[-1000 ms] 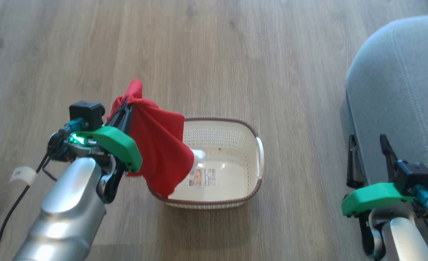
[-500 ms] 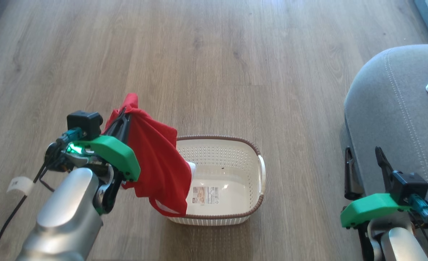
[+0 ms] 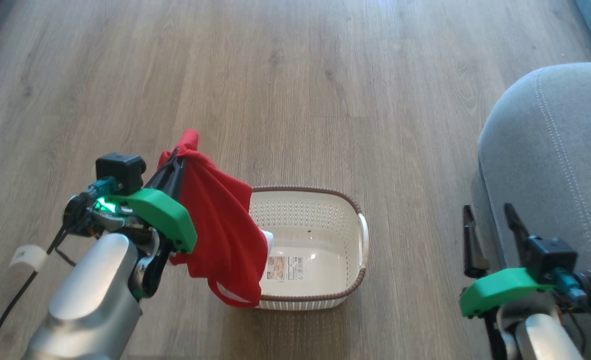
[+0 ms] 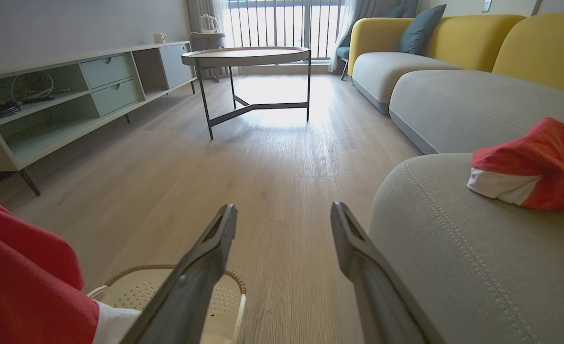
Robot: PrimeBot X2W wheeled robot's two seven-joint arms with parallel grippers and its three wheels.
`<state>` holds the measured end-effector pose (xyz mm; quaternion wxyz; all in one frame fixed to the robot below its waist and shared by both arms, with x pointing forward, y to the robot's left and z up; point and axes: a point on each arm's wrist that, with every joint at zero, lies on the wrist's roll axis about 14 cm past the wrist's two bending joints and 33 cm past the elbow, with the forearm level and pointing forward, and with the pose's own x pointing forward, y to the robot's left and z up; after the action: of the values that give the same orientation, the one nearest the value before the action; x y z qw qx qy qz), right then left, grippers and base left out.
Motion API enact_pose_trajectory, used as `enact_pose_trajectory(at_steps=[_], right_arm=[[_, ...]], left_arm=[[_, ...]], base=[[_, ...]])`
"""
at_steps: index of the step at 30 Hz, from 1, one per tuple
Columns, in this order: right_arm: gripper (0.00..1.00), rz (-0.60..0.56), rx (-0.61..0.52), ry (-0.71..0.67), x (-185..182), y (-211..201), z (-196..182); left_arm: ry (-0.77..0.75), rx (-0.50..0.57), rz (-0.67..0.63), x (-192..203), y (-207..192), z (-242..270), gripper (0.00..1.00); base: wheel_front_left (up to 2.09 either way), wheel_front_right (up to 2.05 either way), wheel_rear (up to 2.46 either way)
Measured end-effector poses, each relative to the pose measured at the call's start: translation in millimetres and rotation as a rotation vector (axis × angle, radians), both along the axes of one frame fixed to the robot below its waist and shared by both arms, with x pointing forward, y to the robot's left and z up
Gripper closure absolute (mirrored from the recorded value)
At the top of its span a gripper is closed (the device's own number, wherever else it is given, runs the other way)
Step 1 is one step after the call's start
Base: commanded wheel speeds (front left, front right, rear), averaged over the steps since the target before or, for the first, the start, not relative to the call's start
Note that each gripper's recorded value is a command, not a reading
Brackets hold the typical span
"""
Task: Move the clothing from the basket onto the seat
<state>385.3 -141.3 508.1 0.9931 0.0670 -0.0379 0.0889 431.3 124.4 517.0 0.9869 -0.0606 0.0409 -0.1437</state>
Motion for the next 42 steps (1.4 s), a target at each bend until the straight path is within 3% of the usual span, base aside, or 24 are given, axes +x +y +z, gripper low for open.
enact_pose_trajectory(at_steps=[7,13,24,33,42], right_arm=[[0.0,0.098,-0.005,-0.005,1.8,30.7,1.8],[0.0,0.277,-0.027,-0.065,10.1,83.5,26.9],[0.0,0.602,-0.068,-0.078,1.4,173.9,38.1],[0.0,0.681,-0.089,-0.056,1.3,194.6,33.6],[0.0,0.682,-0.104,0.02,0.6,190.1,12.1]], left_arm=[[-0.02,-0.01,-0.041,0.3,-13.9,6.1,1.0],[-0.033,-0.018,-0.109,-4.0,-37.3,14.5,1.0],[-0.065,-0.038,-0.262,-20.0,-93.2,29.7,1.0],[-0.099,-0.035,-0.382,-39.9,-124.0,43.8,1.0],[-0.141,-0.031,-0.48,-63.5,-148.4,65.0,1.0]], base=[[0.0,0.0,0.0],[0.0,0.0,0.0],[0.0,0.0,0.0],[0.0,0.0,0.0],[0.0,0.0,0.0]])
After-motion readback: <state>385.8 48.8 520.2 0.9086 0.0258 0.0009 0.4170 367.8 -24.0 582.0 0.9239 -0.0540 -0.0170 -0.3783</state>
